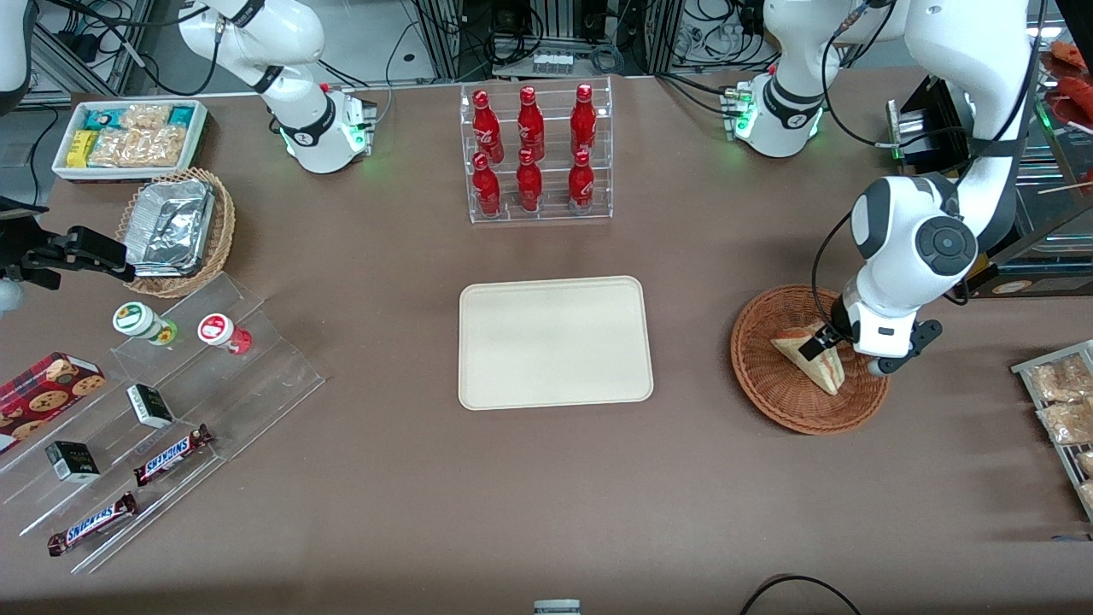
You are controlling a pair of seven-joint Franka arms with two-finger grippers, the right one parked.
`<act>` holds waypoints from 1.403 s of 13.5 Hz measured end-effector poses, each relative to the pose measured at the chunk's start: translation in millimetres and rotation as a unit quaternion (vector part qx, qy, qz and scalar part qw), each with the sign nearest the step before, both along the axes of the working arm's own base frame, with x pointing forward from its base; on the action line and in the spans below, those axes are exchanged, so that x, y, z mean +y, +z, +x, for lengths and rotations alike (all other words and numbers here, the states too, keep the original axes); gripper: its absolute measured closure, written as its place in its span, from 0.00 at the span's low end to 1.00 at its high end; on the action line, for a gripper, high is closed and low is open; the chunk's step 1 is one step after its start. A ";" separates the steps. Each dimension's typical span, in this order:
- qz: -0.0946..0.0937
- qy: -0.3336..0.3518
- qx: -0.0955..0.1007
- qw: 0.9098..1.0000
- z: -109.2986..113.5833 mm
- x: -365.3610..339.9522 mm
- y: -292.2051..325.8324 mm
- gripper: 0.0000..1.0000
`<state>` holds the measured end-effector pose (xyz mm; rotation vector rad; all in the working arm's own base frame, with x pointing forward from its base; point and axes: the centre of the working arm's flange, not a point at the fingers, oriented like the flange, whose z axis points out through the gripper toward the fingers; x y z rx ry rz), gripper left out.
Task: Place sandwich from basket to tray
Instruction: 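Lower the left gripper onto the sandwich in the basket and close it, then lift the sandwich with the left gripper and carry it over the tray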
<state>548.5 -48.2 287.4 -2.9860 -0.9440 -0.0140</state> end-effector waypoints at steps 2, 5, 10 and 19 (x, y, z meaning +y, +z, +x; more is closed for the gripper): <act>0.000 0.002 0.005 1.000 -0.5 0.0 -5.7 0.00; 0.001 0.005 0.013 1.000 -1.5 0.2 -15.2 0.00; -0.001 0.015 0.027 1.000 -5.2 0.5 -29.5 0.40; -0.004 0.010 0.027 1.000 -1.9 -7.7 1.9 0.78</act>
